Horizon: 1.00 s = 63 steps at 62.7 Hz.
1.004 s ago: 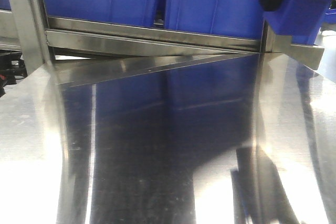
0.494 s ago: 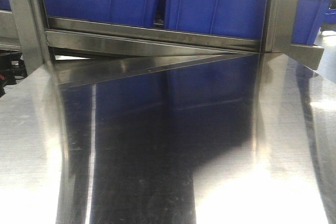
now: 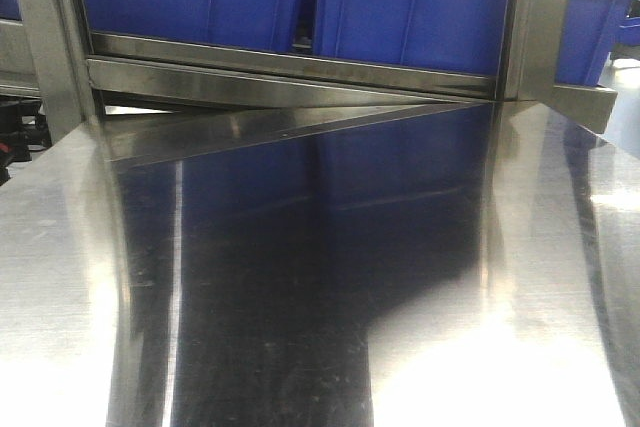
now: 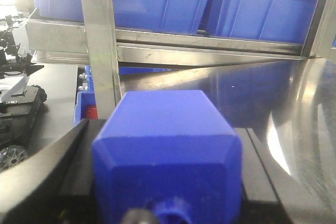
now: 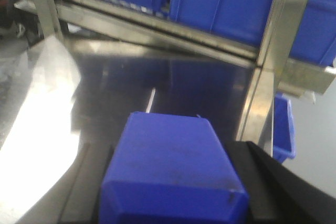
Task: Pick and sort blue part to right shelf
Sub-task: 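Hold both parts raised in the left and right grippers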
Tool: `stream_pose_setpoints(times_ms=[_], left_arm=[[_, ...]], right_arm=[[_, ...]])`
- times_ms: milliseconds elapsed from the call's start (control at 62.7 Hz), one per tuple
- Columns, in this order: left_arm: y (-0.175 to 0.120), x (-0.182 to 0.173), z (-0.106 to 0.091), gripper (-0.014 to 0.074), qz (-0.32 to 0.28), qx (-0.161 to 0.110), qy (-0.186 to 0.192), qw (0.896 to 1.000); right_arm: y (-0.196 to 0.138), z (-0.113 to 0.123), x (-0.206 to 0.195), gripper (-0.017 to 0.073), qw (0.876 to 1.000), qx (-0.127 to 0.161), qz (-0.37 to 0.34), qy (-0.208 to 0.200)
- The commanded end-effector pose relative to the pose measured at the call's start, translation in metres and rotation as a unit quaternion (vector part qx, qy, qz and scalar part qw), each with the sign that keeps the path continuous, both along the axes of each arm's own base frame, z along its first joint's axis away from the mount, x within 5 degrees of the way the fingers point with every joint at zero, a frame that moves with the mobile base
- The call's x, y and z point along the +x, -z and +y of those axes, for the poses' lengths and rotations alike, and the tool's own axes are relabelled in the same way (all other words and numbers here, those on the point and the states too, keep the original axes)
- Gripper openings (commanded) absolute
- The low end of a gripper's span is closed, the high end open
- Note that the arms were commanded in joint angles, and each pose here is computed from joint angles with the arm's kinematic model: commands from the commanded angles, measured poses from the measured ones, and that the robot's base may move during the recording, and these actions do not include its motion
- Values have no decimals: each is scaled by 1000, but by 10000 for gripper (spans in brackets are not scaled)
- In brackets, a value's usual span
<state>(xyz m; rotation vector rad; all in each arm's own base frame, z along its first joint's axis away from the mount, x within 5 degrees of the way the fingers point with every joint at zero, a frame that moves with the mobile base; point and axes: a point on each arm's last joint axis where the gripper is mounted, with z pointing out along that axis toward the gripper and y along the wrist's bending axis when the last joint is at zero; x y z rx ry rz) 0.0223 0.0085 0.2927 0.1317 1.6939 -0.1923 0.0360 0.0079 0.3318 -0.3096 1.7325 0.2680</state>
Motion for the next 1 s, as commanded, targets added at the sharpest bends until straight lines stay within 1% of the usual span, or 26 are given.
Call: stream_pose_setpoints(times_ms=[0,988], left_arm=[[-15,0,-1,333,-45,-7,8,999],[-15,0,-1,333,-45,-7,8,999]], right_arm=[[-18,-3,-7,341,997,11,-78,-6],[-17,-4,-9,341,997,10,-75,-5]])
